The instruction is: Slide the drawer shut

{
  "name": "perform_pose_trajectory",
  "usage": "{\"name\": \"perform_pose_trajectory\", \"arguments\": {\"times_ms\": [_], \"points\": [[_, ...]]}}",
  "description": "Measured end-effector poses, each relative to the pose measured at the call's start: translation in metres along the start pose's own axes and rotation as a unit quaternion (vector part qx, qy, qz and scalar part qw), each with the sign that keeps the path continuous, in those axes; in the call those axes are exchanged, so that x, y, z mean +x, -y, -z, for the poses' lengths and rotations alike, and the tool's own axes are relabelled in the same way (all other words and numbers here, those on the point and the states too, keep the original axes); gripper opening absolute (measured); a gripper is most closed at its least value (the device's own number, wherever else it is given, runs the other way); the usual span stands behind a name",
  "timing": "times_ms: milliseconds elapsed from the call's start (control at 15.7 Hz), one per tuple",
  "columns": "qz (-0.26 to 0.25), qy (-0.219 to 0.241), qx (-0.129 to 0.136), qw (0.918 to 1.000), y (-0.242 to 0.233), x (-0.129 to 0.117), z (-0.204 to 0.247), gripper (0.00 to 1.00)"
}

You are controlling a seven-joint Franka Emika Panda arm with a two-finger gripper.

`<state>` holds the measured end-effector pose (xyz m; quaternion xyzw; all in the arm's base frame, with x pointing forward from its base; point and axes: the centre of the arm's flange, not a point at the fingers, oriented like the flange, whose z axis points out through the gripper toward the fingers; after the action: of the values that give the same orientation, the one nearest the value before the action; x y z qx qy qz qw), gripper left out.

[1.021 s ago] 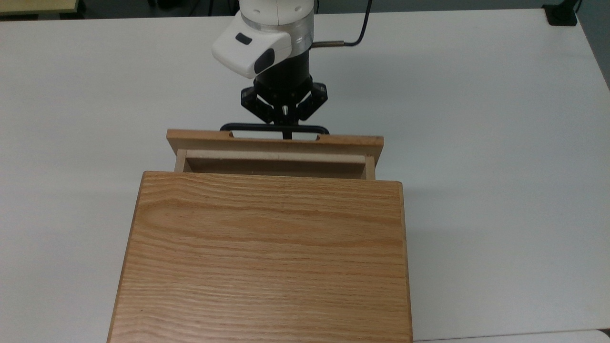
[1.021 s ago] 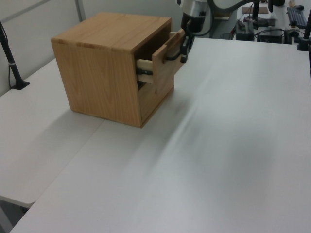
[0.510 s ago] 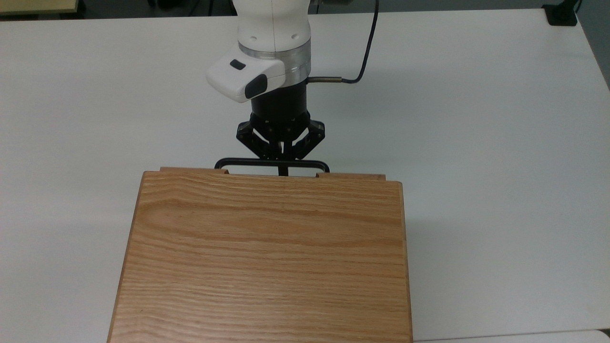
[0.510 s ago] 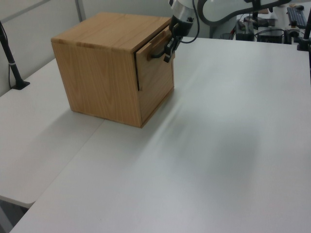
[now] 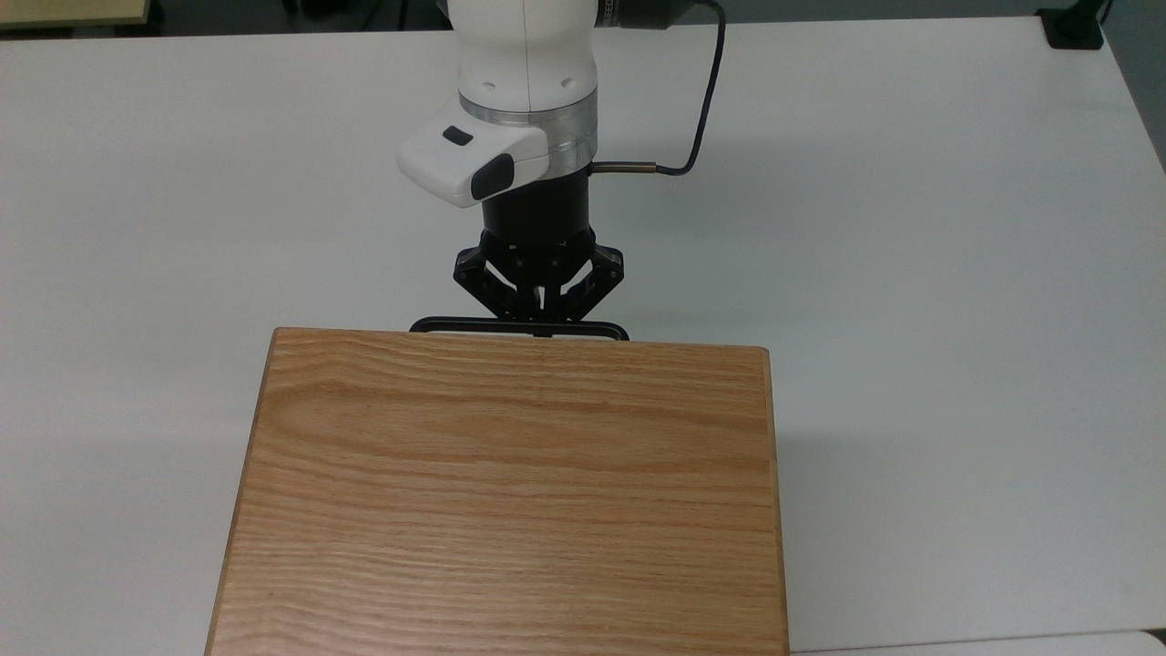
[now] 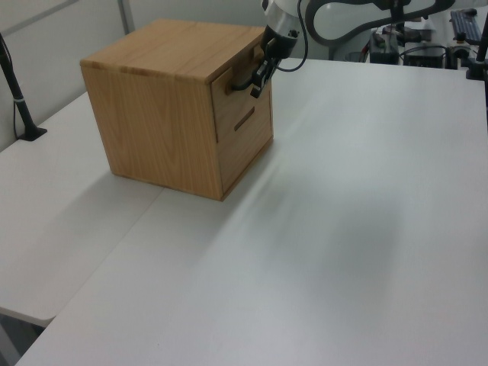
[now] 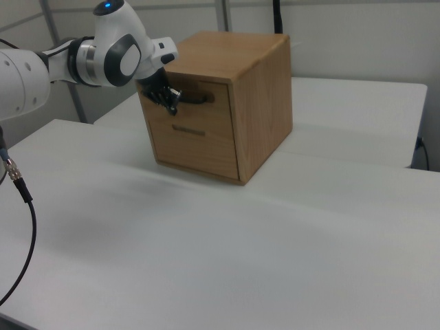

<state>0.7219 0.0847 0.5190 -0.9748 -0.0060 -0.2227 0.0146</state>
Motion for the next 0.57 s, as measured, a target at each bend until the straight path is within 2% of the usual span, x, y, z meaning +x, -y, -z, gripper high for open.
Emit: {"name": "perform_pose_trajectory", "arguments": {"times_ms": [128,319,574], "points": [[0.0,0.005,0.0,1.0,-0.001,-0.001,0.006,0.02],[0.002,0.068,-0.003,0.9977,-0.006,-0.016,0.038,0.04],[-0.004,0.174,-0.008,0.9847,-0.02,-0.054,0.096,0.39]]}}
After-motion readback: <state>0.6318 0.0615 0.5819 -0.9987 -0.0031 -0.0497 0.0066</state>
